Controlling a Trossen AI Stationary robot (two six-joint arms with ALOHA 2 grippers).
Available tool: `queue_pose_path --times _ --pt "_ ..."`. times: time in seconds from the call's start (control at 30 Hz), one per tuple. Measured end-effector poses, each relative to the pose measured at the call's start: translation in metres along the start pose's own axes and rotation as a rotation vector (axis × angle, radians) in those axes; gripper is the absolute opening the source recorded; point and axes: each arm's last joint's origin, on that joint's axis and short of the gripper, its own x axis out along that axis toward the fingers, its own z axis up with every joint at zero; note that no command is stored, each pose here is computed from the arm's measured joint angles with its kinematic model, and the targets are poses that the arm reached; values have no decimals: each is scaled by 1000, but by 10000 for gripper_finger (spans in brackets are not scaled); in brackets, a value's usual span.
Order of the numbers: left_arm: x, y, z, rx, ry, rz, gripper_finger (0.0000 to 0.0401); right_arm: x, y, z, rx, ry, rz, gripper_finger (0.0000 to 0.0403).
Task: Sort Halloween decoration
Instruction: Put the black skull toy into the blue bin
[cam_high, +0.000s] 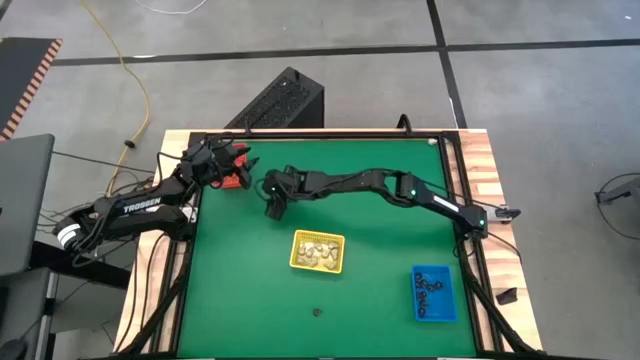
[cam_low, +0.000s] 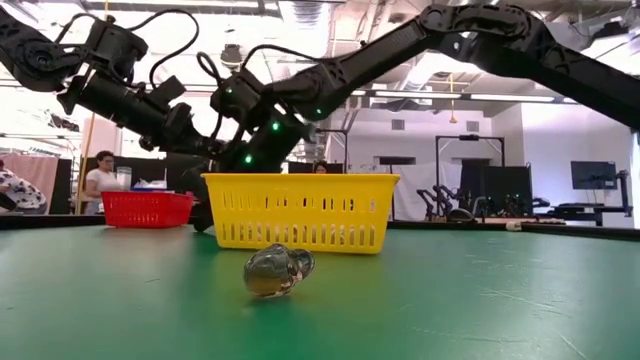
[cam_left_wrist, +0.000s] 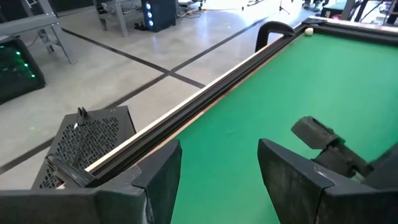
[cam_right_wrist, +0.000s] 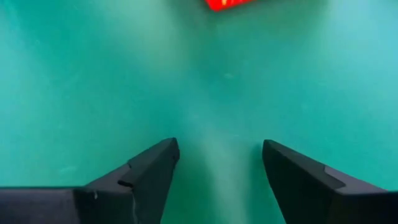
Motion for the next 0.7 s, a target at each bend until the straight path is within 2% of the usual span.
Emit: queue_pose_path --times 0.17,0.27,0.37,0.53,0.6,0.7 --pt "0 0 -2 31 22 -2 204 12 10 -19 40 -86 10 282" --pt "0 0 -2 33 23 -1 204 18 16 -34 24 -107 -4 282" --pt "0 0 -2 34 22 -1 204 18 17 -37 11 -111 -13 282" --pt "0 0 -2 30 23 1 204 -14 13 -21 -20 -43 6 282" --pt "0 0 -2 30 23 1 204 -37 11 -17 -61 -2 8 282" --pt "0 0 -2 26 25 -2 204 -84 2 -15 -56 -23 -43 282"
